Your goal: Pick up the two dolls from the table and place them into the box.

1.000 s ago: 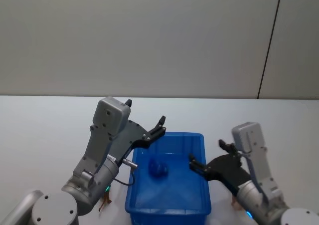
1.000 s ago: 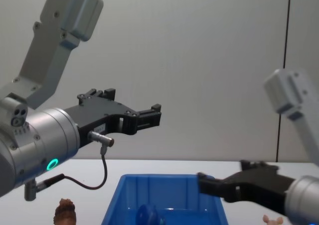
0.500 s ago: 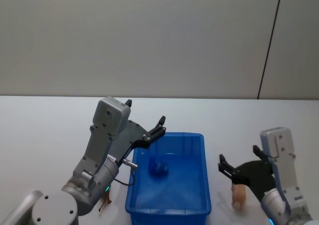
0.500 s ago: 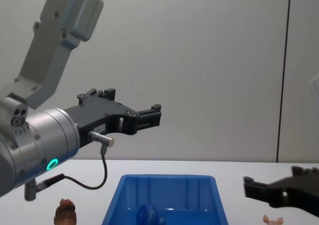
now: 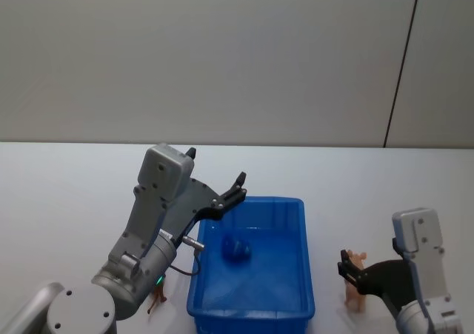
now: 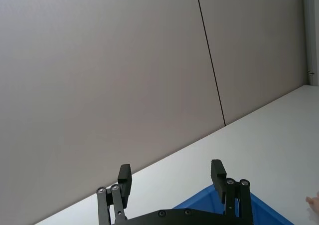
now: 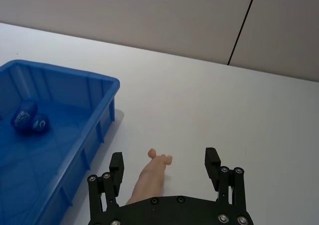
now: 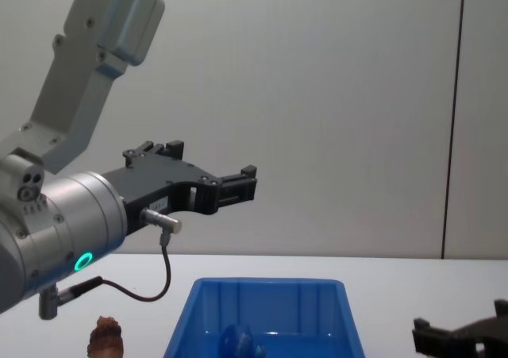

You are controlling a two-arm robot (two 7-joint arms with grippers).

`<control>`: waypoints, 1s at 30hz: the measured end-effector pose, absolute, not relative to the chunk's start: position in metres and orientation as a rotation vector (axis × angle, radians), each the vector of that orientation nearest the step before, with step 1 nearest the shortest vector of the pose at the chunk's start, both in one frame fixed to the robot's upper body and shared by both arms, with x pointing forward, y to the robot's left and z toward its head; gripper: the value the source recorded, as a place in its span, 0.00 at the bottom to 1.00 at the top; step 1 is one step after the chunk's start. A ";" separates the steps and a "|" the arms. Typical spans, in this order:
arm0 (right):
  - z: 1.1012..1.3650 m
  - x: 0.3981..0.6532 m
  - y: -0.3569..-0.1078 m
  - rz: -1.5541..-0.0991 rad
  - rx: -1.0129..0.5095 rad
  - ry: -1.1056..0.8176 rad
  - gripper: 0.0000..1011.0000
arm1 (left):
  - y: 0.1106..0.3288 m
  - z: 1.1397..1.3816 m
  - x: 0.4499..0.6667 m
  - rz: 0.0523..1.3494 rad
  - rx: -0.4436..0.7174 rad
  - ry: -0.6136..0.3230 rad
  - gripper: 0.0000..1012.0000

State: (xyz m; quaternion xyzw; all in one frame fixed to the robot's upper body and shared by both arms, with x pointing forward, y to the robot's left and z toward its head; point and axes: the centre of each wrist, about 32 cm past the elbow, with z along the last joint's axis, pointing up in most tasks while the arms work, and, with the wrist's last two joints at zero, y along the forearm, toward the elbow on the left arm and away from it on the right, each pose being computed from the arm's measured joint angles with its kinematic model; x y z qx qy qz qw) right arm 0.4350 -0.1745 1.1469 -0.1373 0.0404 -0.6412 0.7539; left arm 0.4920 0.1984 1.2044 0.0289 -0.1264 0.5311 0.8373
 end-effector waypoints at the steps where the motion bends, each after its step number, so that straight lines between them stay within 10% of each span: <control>1: 1.146 0.434 -0.174 -1.401 -0.305 0.089 0.99 | 0.198 1.204 0.492 1.124 0.061 -0.268 0.99; 30: 1.115 0.436 -0.146 -1.440 -0.400 0.148 0.99 | 0.198 1.204 0.492 1.124 0.061 -0.268 0.99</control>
